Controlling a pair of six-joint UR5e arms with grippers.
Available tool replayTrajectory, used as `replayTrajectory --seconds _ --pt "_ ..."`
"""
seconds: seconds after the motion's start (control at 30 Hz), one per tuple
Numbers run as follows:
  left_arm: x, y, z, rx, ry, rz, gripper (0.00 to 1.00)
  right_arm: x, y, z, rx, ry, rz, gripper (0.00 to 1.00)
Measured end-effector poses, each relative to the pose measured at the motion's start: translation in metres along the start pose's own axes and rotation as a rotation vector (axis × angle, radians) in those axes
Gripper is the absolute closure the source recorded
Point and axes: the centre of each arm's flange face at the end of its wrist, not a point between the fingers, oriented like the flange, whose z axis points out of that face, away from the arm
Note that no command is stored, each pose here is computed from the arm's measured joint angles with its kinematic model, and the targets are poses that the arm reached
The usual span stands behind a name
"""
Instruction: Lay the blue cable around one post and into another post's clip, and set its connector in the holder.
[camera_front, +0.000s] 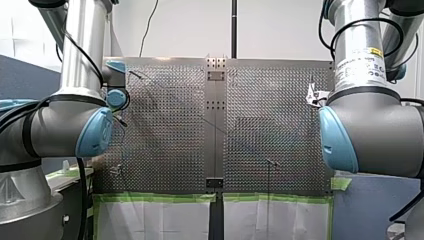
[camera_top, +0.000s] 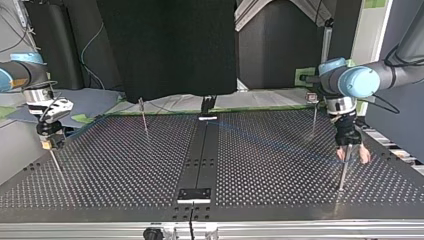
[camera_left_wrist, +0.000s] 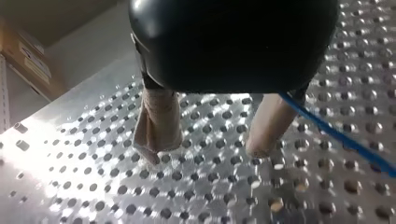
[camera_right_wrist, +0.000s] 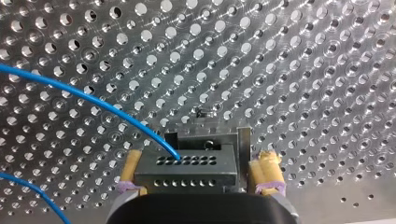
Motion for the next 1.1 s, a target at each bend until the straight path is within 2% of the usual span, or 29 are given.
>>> replayTrajectory --seconds 0.4,0.57,0.7,0.9,1.1 --pt "0.005 0.008 -0.012 -0.100 0.038 0.105 0.00 0.000 0.000 0.000 0.000 0.000 0.000 0.00" --pt "0.006 0.011 -0.017 -0.137 0.049 0.114 0.00 0.000 0.000 0.000 0.000 0.000 0.000 0.00" --pt "0.005 0.013 -0.020 -0.165 0.052 0.100 0.00 0.000 0.000 0.000 0.000 0.000 0.000 0.00" --pt "0.004 0.011 -0.022 -0.168 0.053 0.079 0.00 0.000 0.000 0.000 0.000 0.000 0.000 0.00" --pt "-0.003 -0.008 -0.027 -0.141 0.051 0.071 0.00 0.000 0.000 0.000 0.000 0.000 0.000 0.00"
